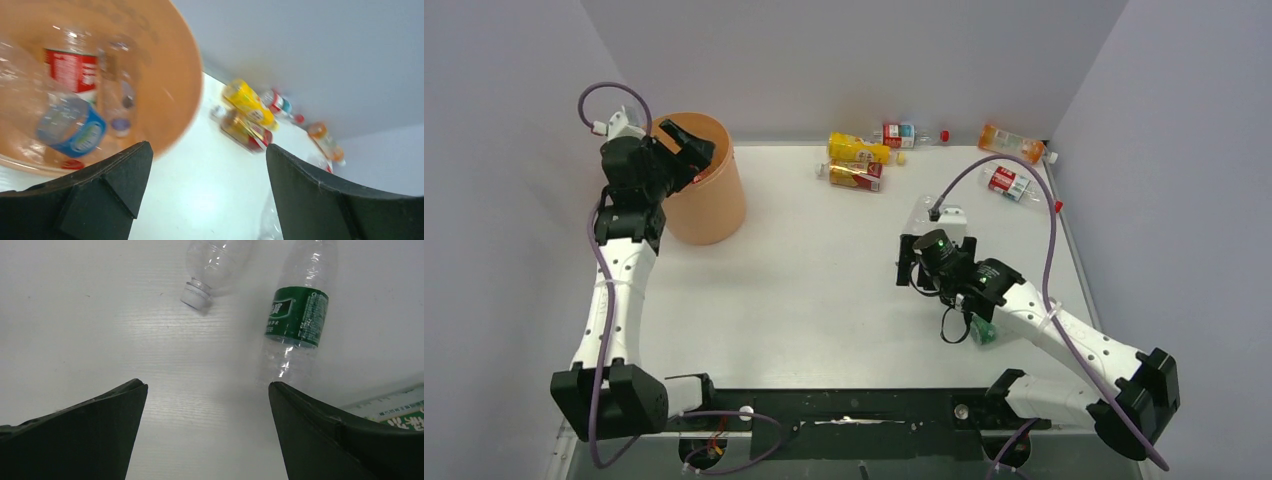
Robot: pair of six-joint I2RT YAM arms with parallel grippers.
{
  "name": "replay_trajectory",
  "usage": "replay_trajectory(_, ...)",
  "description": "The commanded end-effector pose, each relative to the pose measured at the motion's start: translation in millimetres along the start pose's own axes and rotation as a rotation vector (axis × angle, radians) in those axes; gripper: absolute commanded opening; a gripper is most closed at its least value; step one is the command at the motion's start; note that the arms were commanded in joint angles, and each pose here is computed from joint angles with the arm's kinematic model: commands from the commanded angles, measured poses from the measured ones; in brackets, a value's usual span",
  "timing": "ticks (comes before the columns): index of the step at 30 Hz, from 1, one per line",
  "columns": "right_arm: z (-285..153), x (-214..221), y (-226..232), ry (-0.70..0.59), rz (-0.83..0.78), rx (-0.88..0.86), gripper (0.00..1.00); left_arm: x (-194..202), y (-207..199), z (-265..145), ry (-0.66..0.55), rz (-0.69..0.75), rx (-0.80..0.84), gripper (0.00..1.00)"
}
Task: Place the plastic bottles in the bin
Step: Place the plastic bottle in the trash bin, then pick up the plastic bottle at the center of the board.
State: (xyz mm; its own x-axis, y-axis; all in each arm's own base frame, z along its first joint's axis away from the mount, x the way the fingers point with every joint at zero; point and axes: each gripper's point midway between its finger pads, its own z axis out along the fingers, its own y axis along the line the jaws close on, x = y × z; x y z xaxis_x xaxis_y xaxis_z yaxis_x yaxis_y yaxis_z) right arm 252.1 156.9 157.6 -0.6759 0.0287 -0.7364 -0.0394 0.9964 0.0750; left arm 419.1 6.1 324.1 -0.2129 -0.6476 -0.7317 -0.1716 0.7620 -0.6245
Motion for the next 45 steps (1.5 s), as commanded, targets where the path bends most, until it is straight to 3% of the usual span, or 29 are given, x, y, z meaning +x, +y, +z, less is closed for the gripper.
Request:
replay_trajectory(1, -12, -8, -19, -0.061, 0.153, 0.075, 0.98, 25, -48, -30, 0.039, 0.029, 0.15, 0.85)
replay_trajectory(12, -24, 43, -15, -0.004, 0.197, -0.007, 0.98, 98, -80, -71, 0.206, 0.106, 0.21, 0.85)
replay_trajectory(24, -12, 90, -7, 0.026, 0.149, -0.046, 0.98, 116, -78, -91, 0.277, 0.128, 0.186, 0.85)
replay_trajectory(32, -15, 92, 0, 0.01, 0.127, -0.091, 0.98, 126, -66, -80, 0.26, 0.146, 0.144, 0.85)
replay_trajectory(45, -26, 69, 28, -0.04, 0.079, -0.23, 0.98, 123, -82, -90, 0.261, 0.126, 0.145, 0.85)
